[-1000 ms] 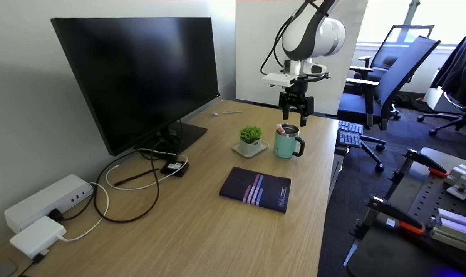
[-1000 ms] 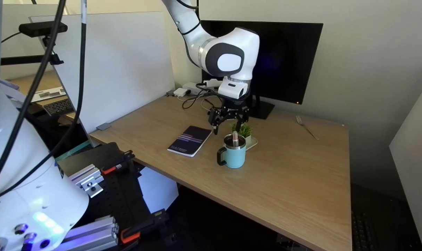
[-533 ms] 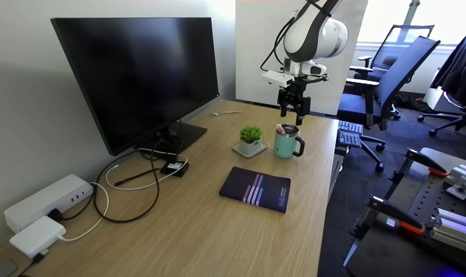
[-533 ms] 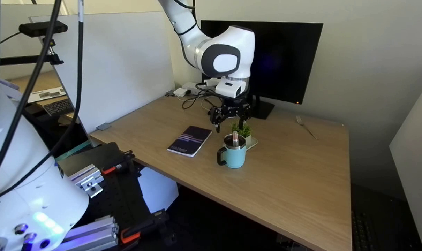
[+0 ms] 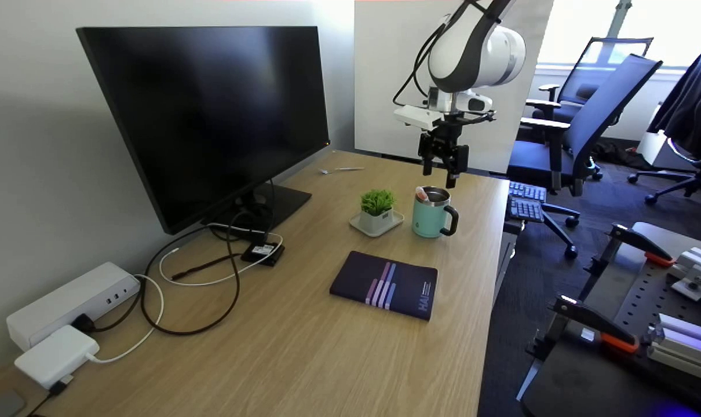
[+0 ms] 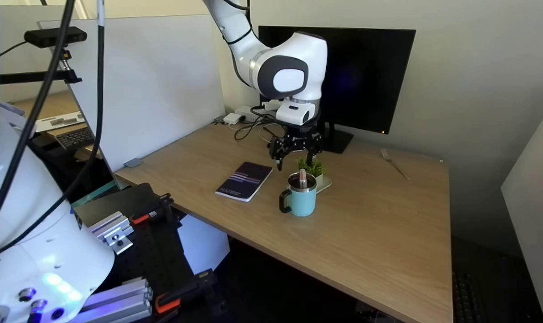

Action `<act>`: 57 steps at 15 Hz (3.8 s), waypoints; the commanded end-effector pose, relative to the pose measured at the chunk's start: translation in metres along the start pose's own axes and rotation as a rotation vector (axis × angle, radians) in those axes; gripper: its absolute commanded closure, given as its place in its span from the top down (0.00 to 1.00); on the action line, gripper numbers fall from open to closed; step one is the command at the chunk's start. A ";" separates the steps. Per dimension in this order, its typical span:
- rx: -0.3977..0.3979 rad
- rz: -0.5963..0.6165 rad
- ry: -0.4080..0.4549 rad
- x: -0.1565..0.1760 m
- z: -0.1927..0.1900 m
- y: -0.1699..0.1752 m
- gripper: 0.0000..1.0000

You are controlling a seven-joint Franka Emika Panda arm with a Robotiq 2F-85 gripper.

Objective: Put the orange marker in the mug on the table

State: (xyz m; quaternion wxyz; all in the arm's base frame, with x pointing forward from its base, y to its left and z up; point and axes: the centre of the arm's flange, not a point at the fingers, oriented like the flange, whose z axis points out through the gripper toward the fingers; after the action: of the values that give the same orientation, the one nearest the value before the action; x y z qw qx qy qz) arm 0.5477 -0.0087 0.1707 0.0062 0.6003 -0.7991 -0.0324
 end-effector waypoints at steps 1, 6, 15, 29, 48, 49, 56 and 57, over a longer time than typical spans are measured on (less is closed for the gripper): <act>0.000 0.000 0.000 0.000 0.000 0.000 1.00; 0.000 0.000 0.000 0.000 0.000 0.000 1.00; 0.022 0.148 0.007 0.002 0.015 -0.008 1.00; 0.110 0.298 0.009 -0.021 -0.004 -0.043 0.61; -0.001 0.379 0.048 -0.007 0.027 -0.040 0.52; 0.000 0.380 0.048 -0.007 0.026 -0.041 0.53; -0.004 0.387 0.049 -0.007 0.024 -0.045 0.47; -0.007 0.388 0.049 -0.007 0.024 -0.045 0.48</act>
State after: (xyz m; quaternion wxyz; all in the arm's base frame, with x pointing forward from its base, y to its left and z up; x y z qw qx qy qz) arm 0.5843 -0.0115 0.1453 0.0247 0.4433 -0.8959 -0.0147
